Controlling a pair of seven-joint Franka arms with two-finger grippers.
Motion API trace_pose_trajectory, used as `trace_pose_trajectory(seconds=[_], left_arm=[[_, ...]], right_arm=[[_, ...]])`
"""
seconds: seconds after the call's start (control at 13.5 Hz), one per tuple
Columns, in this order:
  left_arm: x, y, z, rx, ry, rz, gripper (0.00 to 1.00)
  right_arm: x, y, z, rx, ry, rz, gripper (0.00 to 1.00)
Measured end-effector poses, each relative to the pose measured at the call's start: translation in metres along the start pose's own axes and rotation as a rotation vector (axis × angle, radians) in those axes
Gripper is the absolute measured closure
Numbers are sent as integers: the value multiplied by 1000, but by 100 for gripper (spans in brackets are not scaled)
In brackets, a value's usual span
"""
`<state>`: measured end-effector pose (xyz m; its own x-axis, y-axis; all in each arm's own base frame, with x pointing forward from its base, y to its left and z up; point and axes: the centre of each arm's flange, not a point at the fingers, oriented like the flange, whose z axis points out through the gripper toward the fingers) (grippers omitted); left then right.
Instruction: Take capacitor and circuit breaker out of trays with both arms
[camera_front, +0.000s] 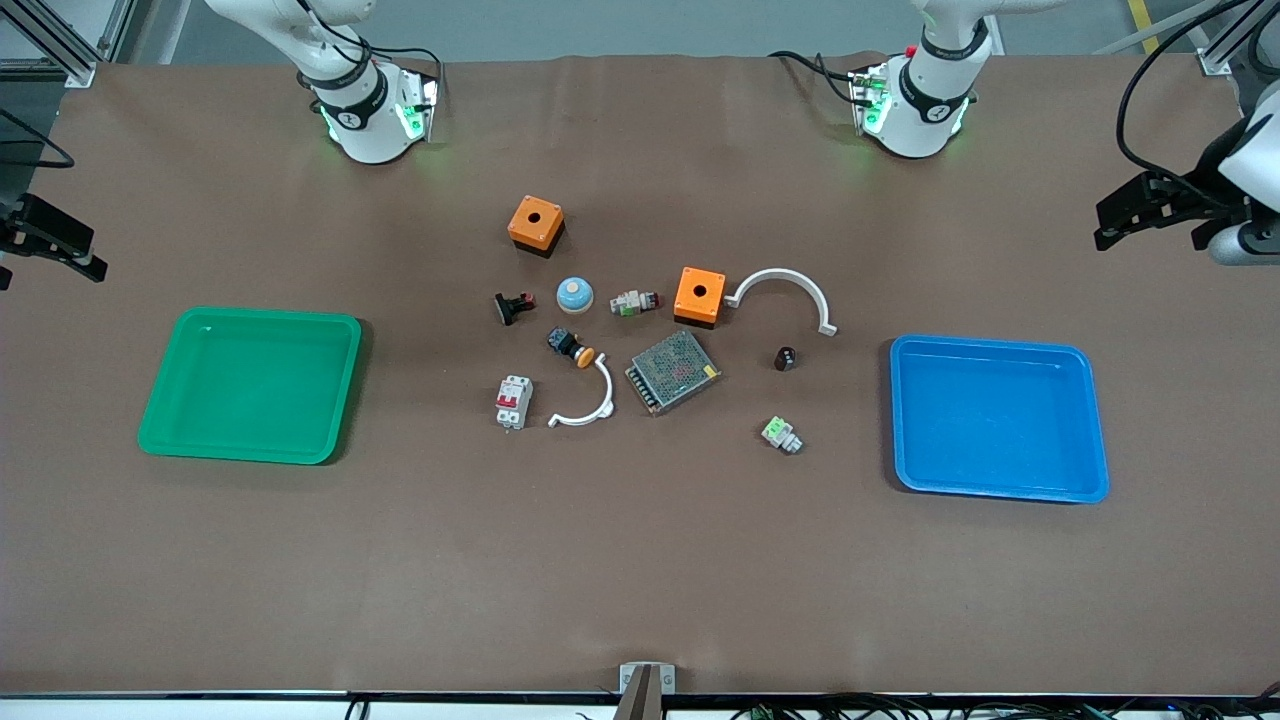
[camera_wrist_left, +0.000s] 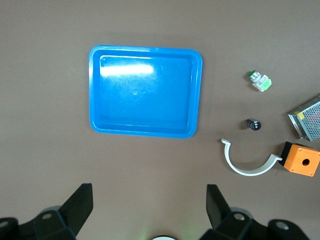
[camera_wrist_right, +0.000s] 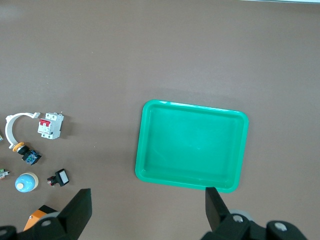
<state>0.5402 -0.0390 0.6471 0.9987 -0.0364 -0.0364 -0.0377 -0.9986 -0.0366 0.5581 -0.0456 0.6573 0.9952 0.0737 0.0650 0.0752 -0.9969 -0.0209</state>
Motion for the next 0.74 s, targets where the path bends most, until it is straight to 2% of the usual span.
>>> trace_pose_trajectory(seconds=[0.52,0.74], left_arm=[[0,-1,-3,0,12,-3,0],[0,-2,-11,-1,30,-5,0]], right_arm=[[0,0,0,0,0,1,0],[0,0,0,0,0,50,0]])
